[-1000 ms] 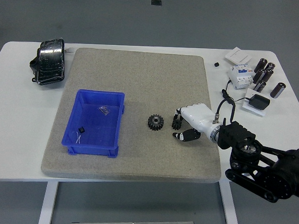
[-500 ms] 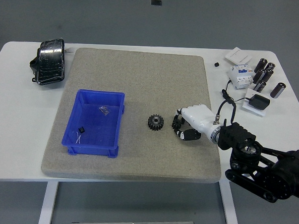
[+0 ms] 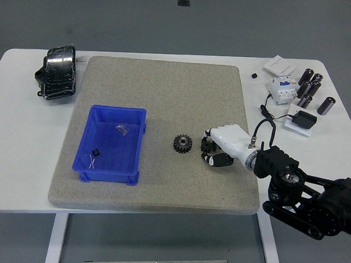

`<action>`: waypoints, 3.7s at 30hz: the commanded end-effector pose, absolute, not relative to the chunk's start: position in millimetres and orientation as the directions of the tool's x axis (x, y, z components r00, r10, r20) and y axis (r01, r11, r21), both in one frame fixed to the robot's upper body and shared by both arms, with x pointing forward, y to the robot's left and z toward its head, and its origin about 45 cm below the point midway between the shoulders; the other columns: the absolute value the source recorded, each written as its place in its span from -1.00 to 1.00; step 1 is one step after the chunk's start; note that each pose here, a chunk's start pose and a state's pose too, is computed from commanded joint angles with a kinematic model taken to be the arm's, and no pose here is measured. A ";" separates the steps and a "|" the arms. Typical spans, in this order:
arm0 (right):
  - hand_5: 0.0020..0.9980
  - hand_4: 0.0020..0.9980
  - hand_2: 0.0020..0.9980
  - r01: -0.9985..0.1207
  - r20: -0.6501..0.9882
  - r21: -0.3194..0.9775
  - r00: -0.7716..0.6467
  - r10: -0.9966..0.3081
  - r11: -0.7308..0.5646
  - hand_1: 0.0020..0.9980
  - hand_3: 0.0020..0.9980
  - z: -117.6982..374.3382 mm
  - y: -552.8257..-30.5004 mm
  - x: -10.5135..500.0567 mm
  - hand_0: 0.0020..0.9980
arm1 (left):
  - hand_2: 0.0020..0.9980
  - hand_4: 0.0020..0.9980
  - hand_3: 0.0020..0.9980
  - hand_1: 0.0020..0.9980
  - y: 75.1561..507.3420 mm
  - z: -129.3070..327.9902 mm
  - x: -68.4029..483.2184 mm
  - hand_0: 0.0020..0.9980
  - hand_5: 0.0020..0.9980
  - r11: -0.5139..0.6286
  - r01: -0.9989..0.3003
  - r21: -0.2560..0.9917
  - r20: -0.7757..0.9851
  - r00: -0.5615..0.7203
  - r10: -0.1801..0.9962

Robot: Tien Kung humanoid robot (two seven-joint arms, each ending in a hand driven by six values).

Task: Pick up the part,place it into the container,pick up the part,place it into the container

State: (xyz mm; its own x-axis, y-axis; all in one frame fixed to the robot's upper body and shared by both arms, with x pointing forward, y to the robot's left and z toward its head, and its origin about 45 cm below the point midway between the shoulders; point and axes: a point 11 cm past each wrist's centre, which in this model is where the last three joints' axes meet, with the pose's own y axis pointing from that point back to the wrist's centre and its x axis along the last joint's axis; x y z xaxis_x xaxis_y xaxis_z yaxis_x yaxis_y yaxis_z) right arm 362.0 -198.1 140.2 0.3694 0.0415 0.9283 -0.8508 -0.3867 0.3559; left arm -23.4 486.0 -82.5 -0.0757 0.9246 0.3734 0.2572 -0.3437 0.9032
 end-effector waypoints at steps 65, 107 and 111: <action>-0.17 0.55 0.79 -0.671 0.975 0.204 0.204 0.087 -0.713 0.74 0.72 183.7 -5.1 327.4 0.36 | 0.34 0.50 0.16 0.36 492.7 -78.8 -16.4 0.39 -0.45 -0.354 0.255 0.900 0.379 -0.055 0.924; -0.13 0.66 0.58 -0.849 0.944 0.323 0.320 0.080 -0.418 0.27 0.60 149.2 -154.5 373.4 -0.18 | 0.33 0.47 0.15 0.36 489.8 -80.4 -21.5 0.39 -0.49 -0.349 0.259 0.901 0.376 -0.061 0.925; -0.13 0.66 0.58 -0.839 0.939 0.337 0.331 0.090 -0.427 0.27 0.60 145.4 -151.9 369.8 -0.18 | 0.33 0.47 0.15 0.36 490.2 -80.3 -20.4 0.39 -0.49 -0.350 0.257 0.901 0.376 -0.060 0.925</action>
State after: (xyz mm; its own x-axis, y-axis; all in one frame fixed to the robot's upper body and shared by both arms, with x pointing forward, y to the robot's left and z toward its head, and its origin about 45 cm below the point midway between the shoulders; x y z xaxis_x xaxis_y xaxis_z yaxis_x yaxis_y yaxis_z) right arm 369.8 -151.9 145.4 0.3314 0.0900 0.9392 -0.8392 -0.4268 0.3370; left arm -20.4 490.2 -80.3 -0.0599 0.9247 0.3760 0.2571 -0.3496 0.9009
